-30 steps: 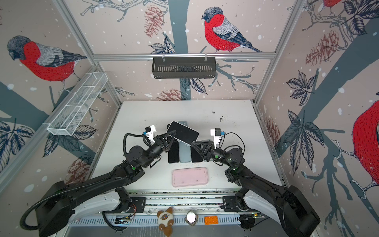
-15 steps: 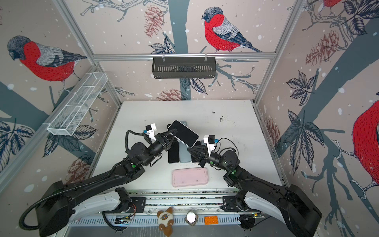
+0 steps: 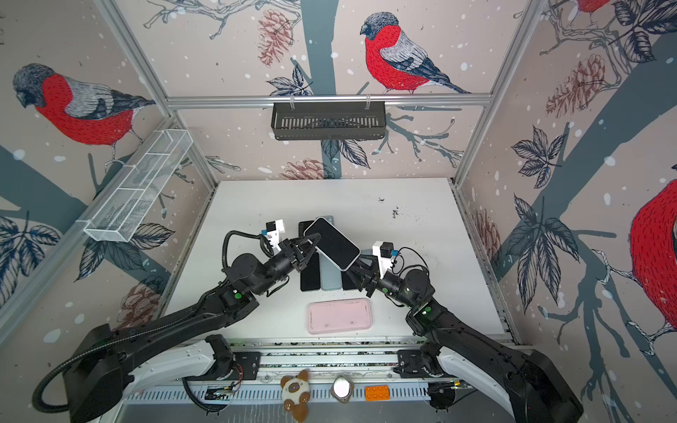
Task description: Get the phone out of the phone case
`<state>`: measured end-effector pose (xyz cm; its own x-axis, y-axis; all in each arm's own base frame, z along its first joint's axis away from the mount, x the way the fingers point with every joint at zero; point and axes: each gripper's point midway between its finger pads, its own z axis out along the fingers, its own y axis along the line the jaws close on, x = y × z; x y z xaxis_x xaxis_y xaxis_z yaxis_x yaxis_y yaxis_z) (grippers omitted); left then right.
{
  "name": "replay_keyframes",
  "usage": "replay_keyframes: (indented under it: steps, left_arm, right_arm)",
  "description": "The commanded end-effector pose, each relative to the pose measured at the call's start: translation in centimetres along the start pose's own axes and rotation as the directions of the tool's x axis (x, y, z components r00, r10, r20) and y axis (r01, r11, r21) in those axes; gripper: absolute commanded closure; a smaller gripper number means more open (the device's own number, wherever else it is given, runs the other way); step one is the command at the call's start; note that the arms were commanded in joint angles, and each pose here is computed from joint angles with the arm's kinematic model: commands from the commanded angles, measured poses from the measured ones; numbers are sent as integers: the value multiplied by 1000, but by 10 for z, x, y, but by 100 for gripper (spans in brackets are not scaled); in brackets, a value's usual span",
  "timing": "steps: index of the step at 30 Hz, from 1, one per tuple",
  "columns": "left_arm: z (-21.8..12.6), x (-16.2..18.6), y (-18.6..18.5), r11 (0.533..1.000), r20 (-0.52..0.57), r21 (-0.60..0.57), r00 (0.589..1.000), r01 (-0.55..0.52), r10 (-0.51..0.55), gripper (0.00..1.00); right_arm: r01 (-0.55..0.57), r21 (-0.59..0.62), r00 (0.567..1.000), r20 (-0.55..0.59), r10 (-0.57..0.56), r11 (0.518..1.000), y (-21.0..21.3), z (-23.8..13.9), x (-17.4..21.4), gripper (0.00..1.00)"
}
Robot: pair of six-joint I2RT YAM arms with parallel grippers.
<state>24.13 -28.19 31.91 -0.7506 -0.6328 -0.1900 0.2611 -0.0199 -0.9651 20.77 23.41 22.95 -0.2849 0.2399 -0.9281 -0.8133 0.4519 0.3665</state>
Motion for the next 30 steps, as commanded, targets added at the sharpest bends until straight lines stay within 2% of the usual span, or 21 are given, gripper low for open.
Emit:
replay_keyframes:
  steps: [1,3,8,10,11,13,16,18,20,23,26,28,30]
  left_arm:
    - [-5,-4,-22,995,-4,95,1000,5,-5,100]
    - [-6,-3,-23,994,-20,113,1000,3,-1,100]
    - [-6,-2,-22,989,-39,139,997,-54,60,100]
    - [-3,1,-32,975,-54,191,991,-110,122,100]
    - [1,6,-40,962,-79,217,980,-164,185,100]
    - [10,17,-52,927,-140,241,935,-288,327,100]
    - [20,28,-60,853,-229,220,825,-473,517,100]
    - [25,31,-58,789,-310,177,727,-589,612,100]
    - [27,31,-53,716,-391,139,627,-684,674,100]
    - [24,36,-46,608,-492,173,467,-775,735,100]
    - [19,41,-50,516,-523,257,331,-817,785,100]
    - [16,46,-55,458,-510,321,256,-829,821,100]
    - [11,51,-62,414,-486,387,200,-824,851,100]
  right_arm:
    - [-130,43,991,0,130,991,-16,-9,-3,35]
    - [-190,25,982,25,190,981,-18,-16,-16,31]
    - [-273,-119,954,91,285,954,9,-27,-61,29]
    - [-296,-158,947,78,311,942,17,-25,-69,30]
    - [-300,-169,946,72,315,939,20,-24,-73,31]
    - [-283,-157,955,48,294,946,20,-21,-74,32]
    - [-194,-81,981,-2,195,978,15,-20,-69,34]
    - [-111,-54,994,-28,109,992,16,-25,-67,34]
    - [-37,-68,998,-44,34,997,24,-29,-65,34]
    - [85,-108,996,-32,-89,990,37,-33,-61,33]
    - [256,-170,965,-12,-262,952,56,-31,-52,37]
    - [384,-178,918,-25,-395,906,64,-26,-42,37]
    - [444,-182,882,-80,-463,877,66,-18,-33,38]
